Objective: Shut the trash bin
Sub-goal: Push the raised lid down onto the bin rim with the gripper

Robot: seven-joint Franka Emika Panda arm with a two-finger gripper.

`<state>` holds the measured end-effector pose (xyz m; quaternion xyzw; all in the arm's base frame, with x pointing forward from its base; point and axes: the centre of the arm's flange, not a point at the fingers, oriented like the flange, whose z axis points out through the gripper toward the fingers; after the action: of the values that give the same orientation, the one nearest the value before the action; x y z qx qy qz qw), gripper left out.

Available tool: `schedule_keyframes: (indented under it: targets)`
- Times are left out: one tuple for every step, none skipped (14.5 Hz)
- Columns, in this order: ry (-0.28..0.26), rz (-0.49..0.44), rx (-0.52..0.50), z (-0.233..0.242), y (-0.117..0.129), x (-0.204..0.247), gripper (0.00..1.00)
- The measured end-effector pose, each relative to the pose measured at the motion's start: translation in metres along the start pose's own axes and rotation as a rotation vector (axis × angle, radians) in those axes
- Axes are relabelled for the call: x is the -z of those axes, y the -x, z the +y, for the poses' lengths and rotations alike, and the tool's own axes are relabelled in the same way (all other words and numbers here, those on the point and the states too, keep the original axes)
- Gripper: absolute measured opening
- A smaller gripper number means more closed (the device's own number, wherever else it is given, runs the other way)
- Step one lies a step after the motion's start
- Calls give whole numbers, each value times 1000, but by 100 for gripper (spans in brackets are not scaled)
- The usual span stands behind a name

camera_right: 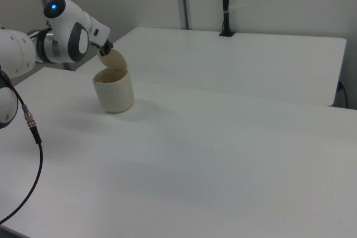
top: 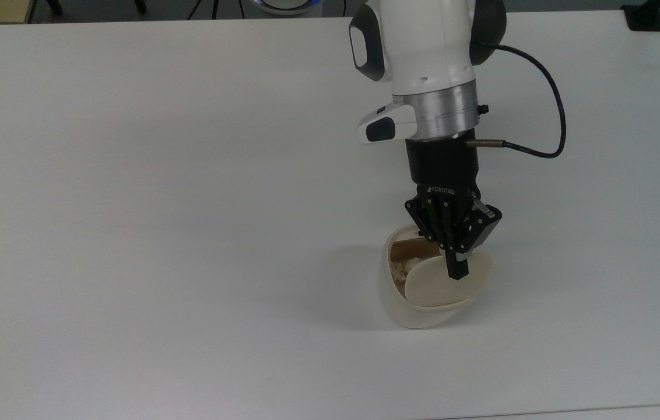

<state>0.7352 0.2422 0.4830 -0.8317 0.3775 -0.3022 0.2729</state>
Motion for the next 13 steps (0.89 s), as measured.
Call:
schedule_keyframes:
  targets:
    - [1, 1, 6, 0, 1, -1, 1]
    - [2, 3, 12, 0, 2, -1, 1]
    - [2, 4, 17, -1, 3, 0, 1]
    - [1, 4, 20, -1, 3, 0, 1]
    - [1, 4, 20, -2, 4, 0, 1]
    - [3, 2, 21, -1, 5, 0, 1]
    - [5, 1, 22, 0, 6, 0, 1]
    - [9, -1, 22, 1, 7, 0, 1]
    - [15, -3, 22, 4, 7, 0, 1]
    - [22, -4, 23, 6, 7, 0, 1]
    - [29, -5, 23, 10, 7, 0, 1]
    - [38, -6, 26, 13, 7, 0, 1]
    - [48, -7, 31, 17, 8, 1, 1]
